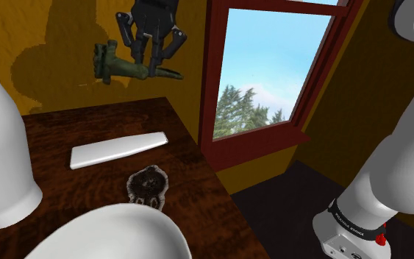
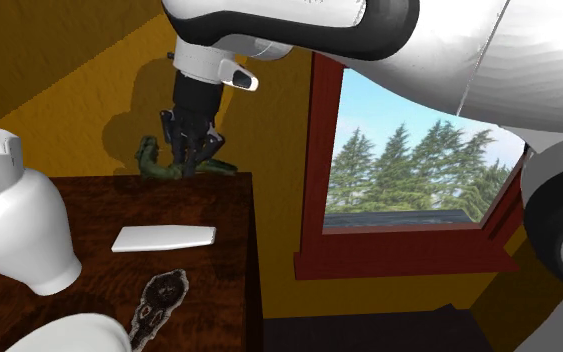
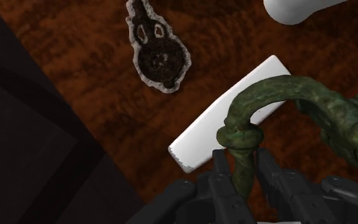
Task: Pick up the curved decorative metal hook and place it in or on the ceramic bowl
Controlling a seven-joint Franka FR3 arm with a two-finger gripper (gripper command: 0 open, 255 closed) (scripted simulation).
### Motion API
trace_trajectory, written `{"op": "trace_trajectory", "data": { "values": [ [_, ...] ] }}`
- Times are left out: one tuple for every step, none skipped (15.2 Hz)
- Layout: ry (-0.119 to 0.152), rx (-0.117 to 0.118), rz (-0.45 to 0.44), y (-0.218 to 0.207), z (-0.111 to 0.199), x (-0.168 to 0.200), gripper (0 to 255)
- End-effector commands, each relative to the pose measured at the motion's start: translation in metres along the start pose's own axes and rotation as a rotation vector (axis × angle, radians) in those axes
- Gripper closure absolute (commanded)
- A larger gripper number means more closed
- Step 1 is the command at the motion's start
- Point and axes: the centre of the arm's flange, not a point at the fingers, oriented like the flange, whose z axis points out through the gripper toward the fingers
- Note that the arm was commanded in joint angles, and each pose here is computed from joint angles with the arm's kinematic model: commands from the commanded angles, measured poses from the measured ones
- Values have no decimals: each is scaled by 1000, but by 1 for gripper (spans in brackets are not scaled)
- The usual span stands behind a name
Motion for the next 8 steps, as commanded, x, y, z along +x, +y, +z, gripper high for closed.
{"op": "trace_trajectory", "data": {
  "values": [
    [0, 0, 1, 8, 7, -25, 255],
    [0, 0, 1, 11, 10, -37, 255],
    [0, 0, 1, 15, 14, -49, 255],
    [0, 0, 1, 18, 17, -62, 255],
    [0, 0, 1, 21, 20, -74, 255],
    [0, 0, 1, 25, 24, -86, 255],
    [0, 0, 1, 28, 27, -99, 255],
    [0, 0, 1, 32, 30, -111, 255]
  ]
}}
